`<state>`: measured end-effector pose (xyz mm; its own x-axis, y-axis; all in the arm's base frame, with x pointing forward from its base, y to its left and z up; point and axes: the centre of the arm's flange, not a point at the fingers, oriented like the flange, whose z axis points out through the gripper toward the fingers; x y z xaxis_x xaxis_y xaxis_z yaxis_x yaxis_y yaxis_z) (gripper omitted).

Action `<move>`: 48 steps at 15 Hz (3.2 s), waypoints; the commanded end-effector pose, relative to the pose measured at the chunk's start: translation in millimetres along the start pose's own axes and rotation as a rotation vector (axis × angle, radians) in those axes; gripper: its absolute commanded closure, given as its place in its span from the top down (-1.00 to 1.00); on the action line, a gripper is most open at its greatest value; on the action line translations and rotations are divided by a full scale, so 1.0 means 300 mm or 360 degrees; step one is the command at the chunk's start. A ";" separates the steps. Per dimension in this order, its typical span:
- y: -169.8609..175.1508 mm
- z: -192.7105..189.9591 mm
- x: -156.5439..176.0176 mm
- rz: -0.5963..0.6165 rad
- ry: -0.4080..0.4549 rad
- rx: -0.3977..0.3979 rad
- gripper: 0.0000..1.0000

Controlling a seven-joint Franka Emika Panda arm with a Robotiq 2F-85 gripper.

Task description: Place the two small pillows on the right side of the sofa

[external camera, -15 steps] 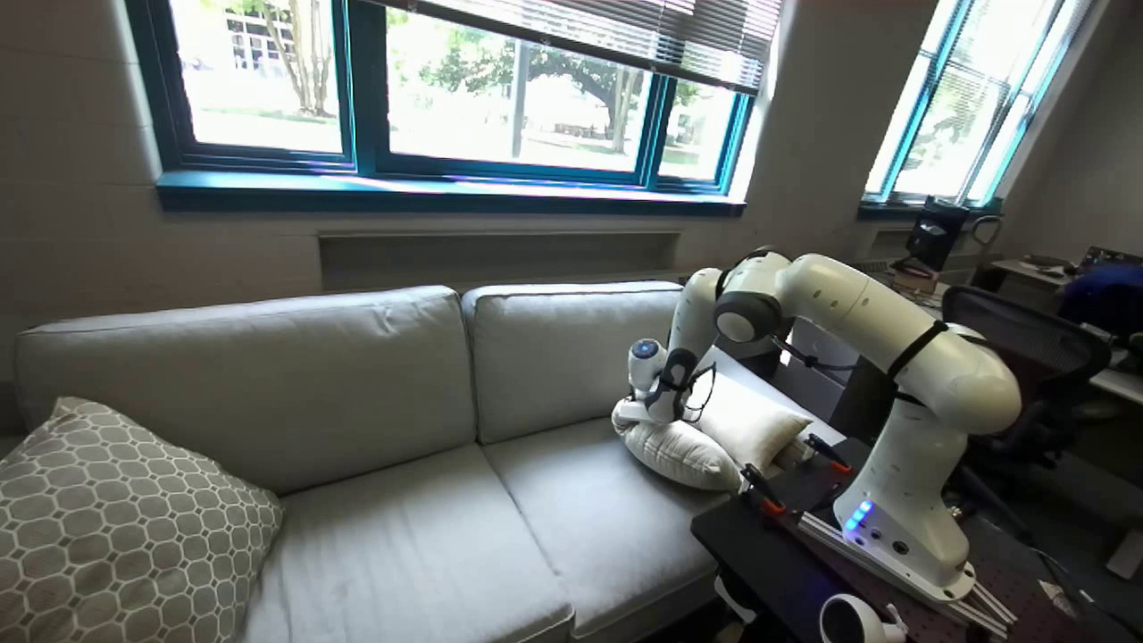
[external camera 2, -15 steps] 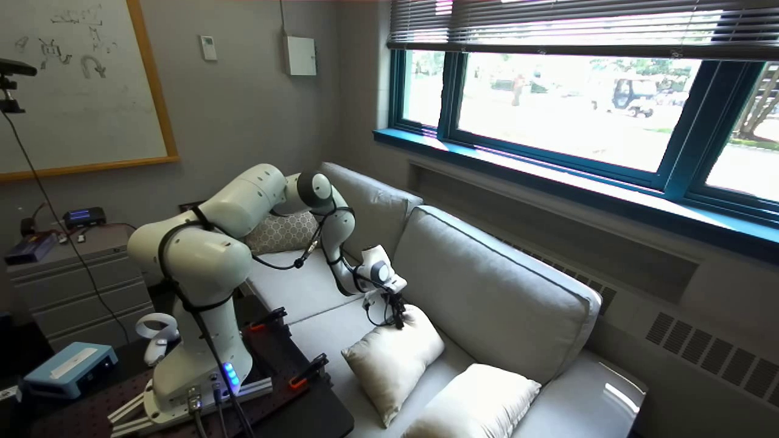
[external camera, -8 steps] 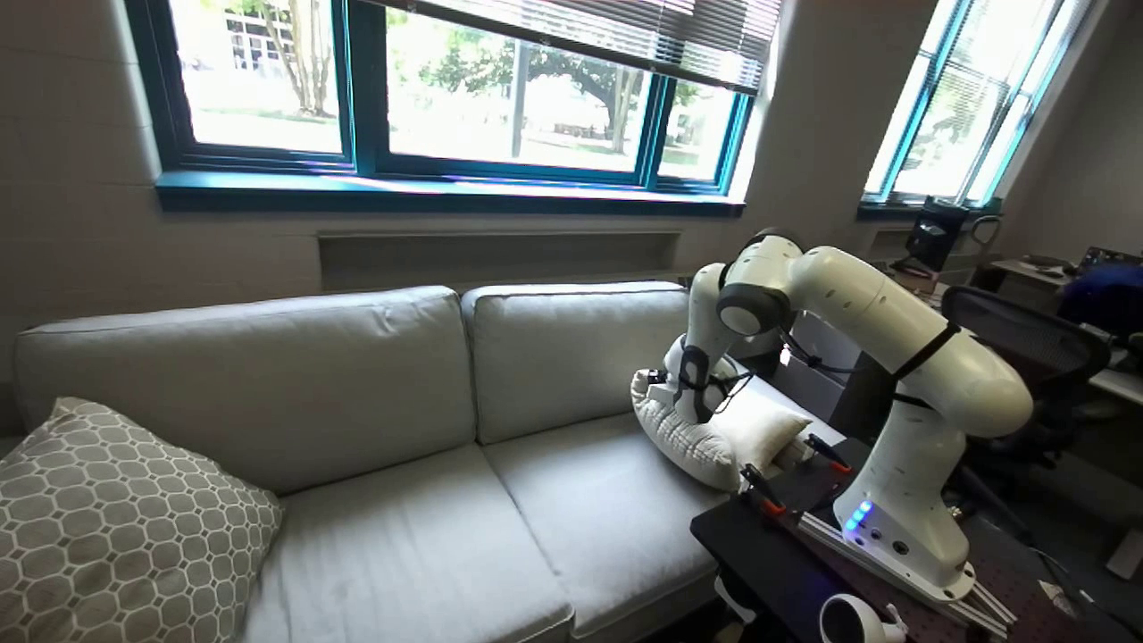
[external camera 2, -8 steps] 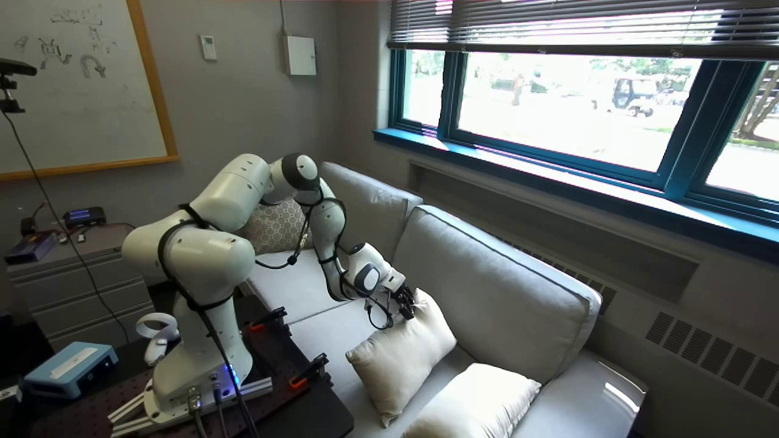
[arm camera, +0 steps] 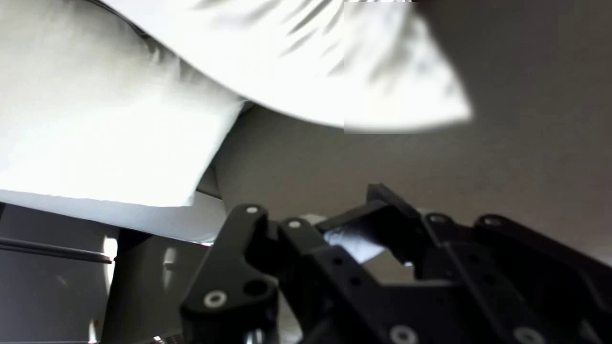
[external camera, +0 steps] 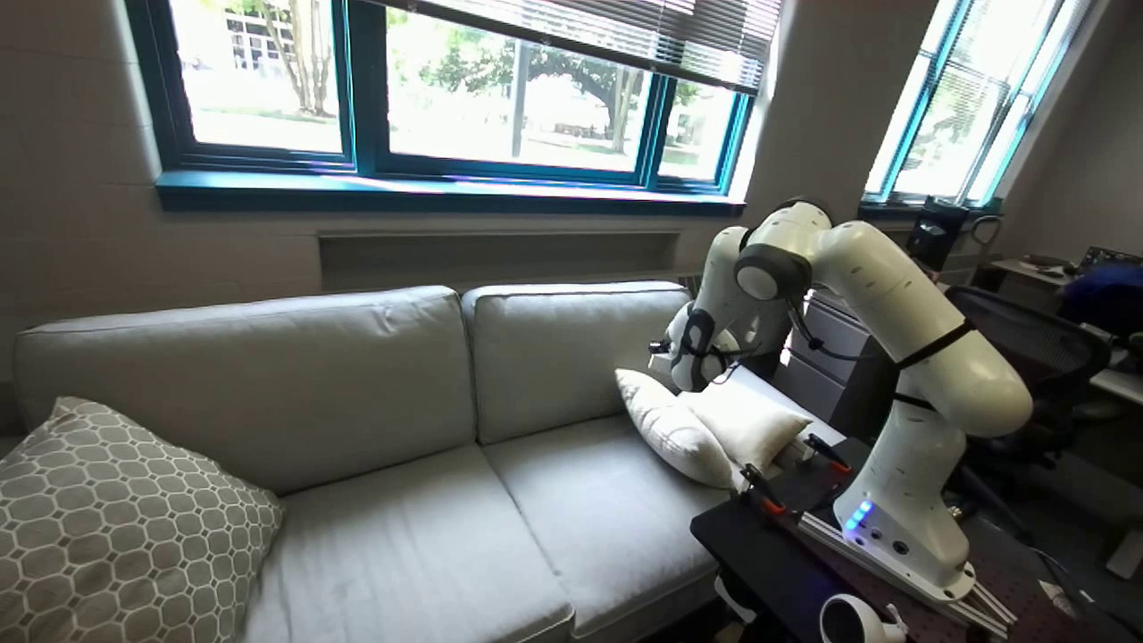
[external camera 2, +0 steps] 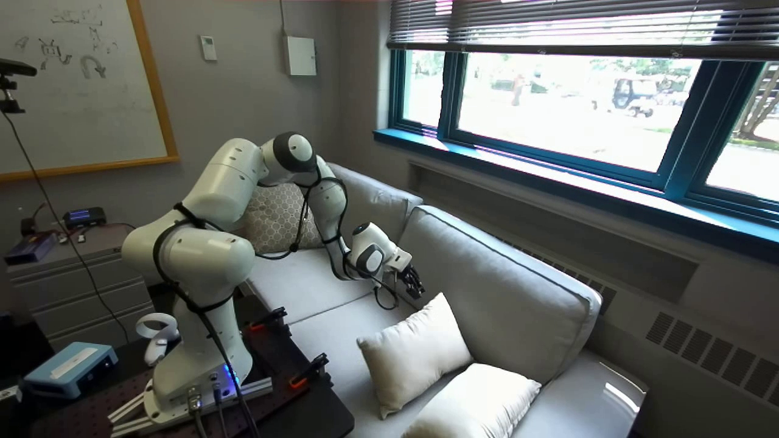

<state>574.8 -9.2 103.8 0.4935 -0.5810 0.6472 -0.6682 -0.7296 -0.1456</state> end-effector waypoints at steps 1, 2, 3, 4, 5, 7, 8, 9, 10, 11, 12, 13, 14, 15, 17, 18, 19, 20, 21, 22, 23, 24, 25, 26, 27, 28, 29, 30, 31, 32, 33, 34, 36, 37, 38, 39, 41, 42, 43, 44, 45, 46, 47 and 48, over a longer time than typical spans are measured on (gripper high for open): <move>0.109 -0.061 0.025 0.0016 -0.0098 0.0287 -1.00; 0.072 -0.069 0.046 0.0020 -0.0120 0.0355 -1.00; 0.046 -0.075 0.066 0.0021 -0.0149 0.0420 -1.00; 0.023 -0.092 0.085 0.0021 -0.0178 0.0489 -1.00; -0.003 -0.105 0.092 -0.0009 -0.0212 0.0559 -1.00; -0.051 -0.135 0.091 -0.0088 -0.0300 0.0691 -1.00; -0.087 -0.153 0.073 -0.0135 -0.0350 0.0746 -0.50; -0.118 -0.164 0.047 -0.0185 -0.0404 0.0801 -0.49; -0.165 -0.179 0.000 -0.0239 -0.0471 0.0844 -0.35; -0.284 -0.199 0.159 -0.0201 -0.0370 0.0747 -0.72; -0.289 -0.208 0.128 -0.0221 -0.0417 0.0791 -0.58; -0.290 -0.211 0.107 -0.0225 -0.0444 0.0811 -0.41; -0.291 -0.210 0.096 -0.0229 -0.0456 0.0816 -0.35; -0.292 -0.210 0.090 -0.0231 -0.0460 0.0818 0.15; -0.304 -0.221 0.099 -0.0193 -0.0390 0.0738 0.26; -0.331 -0.205 0.088 -0.0174 -0.0380 0.0709 0.39; -0.354 -0.185 0.072 -0.0167 -0.0368 0.0663 0.57; -0.397 -0.145 0.034 -0.0179 -0.0367 0.0601 0.70; -0.437 -0.114 -0.008 -0.0203 -0.0378 0.0550 0.84; -0.485 -0.072 -0.062 -0.0236 -0.0400 0.0484 0.98; -0.521 -0.045 -0.108 -0.0269 -0.0433 0.0433 1.00; -0.553 -0.018 -0.154 -0.0319 -0.0474 0.0381 1.00; -0.595 0.008 -0.210 -0.0378 -0.0510 0.0330 1.00; -0.633 0.034 -0.272 -0.0422 -0.0554 0.0271 1.00; -0.673 0.063 -0.337 -0.0470 -0.0600 0.0203 1.00; -0.708 0.099 -0.398 -0.0524 -0.0649 0.0141 1.00; -0.741 0.136 -0.455 -0.0579 -0.0694 0.0074 1.00; -0.771 0.168 -0.508 -0.0622 -0.0729 0.0014 1.00; -0.790 0.202 -0.553 -0.0671 -0.0760 -0.0059 1.00; -0.807 0.235 -0.592 -0.0720 -0.0782 -0.0130 1.00; -0.812 0.271 -0.620 -0.0777 -0.0777 -0.0234 1.00; -0.816 0.302 -0.645 -0.0831 -0.0790 -0.0318 1.00; -0.825 0.345 -0.695 -0.0956 -0.0809 -0.0457 1.00; -0.830 0.358 -0.719 -0.1029 -0.0816 -0.0512 1.00; -0.832 0.371 -0.744 -0.1107 -0.0823 -0.0563 1.00; -0.836 0.380 -0.767 -0.1167 -0.0830 -0.0605 1.00; -0.849 0.384 -0.825 -0.1238 -0.0889 -0.0636 1.00; -0.861 0.378 -0.858 -0.1266 -0.0926 -0.0629 1.00; -0.875 0.371 -0.889 -0.1310 -0.0934 -0.0599 1.00; -0.895 0.366 -0.913 -0.1327 -0.0938 -0.0556 1.00; -0.917 0.357 -0.926 -0.1332 -0.0942 -0.0517 1.00; -0.942 0.344 -0.912 -0.1321 -0.0928 -0.0483 1.00; -0.753 0.196 -0.892 -0.1294 -0.0911 -0.0543 1.00; -0.776 0.180 -0.890 -0.1296 -0.0906 -0.0518 1.00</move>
<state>628.6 296.4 -75.5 0.9947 -0.1030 -0.0010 -0.0921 -0.8935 0.4394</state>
